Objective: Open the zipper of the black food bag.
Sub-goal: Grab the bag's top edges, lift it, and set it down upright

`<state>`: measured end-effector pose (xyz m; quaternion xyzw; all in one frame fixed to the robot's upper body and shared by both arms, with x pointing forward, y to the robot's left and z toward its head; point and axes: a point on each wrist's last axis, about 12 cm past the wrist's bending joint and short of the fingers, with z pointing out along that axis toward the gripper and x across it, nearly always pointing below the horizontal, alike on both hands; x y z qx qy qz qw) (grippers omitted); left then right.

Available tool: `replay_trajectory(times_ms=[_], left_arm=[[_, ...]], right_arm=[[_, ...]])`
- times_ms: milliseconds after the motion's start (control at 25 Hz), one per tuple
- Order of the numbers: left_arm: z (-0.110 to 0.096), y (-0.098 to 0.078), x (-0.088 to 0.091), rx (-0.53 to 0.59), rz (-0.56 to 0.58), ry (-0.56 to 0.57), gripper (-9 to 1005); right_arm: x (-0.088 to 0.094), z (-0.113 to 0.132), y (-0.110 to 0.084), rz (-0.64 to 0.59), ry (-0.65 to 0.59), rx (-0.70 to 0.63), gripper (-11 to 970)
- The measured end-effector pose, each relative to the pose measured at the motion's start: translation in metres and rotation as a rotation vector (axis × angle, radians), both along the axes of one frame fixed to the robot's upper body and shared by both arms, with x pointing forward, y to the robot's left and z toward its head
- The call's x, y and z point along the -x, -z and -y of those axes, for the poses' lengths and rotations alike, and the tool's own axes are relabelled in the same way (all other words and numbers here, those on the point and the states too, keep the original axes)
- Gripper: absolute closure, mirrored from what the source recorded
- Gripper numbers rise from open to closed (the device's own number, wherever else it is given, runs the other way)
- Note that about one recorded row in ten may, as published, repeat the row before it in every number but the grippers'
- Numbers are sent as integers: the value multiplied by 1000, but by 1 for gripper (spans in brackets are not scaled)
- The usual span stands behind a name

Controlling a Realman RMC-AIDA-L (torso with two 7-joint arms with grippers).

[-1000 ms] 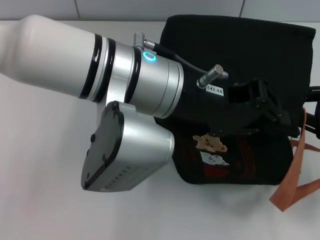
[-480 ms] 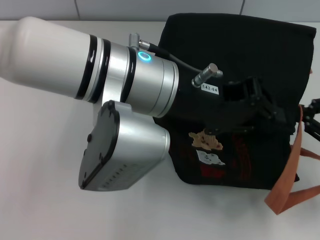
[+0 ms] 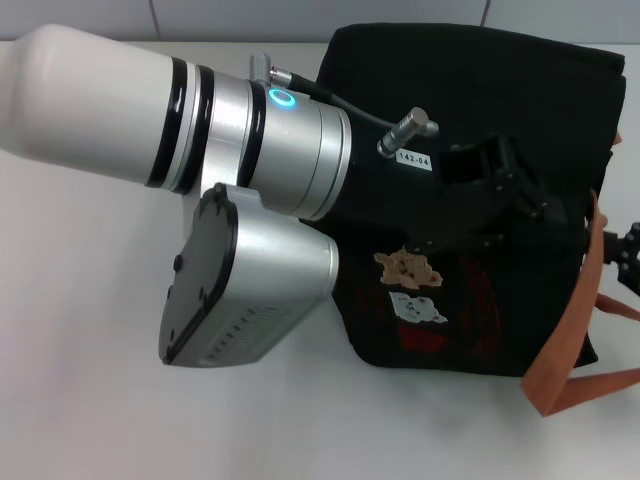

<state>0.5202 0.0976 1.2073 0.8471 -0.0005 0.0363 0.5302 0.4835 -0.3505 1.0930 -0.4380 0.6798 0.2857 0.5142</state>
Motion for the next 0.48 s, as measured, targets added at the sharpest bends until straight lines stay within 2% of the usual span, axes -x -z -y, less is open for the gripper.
replay_trajectory(times_ms=[280, 480], left_arm=[[-1, -1, -1, 7, -2, -12, 776], [-2, -3, -3, 11, -10, -23, 773]], right_arm=[[2, 3, 14, -128, -1, 121, 941], [5, 9, 13, -212, 15, 211, 925]])
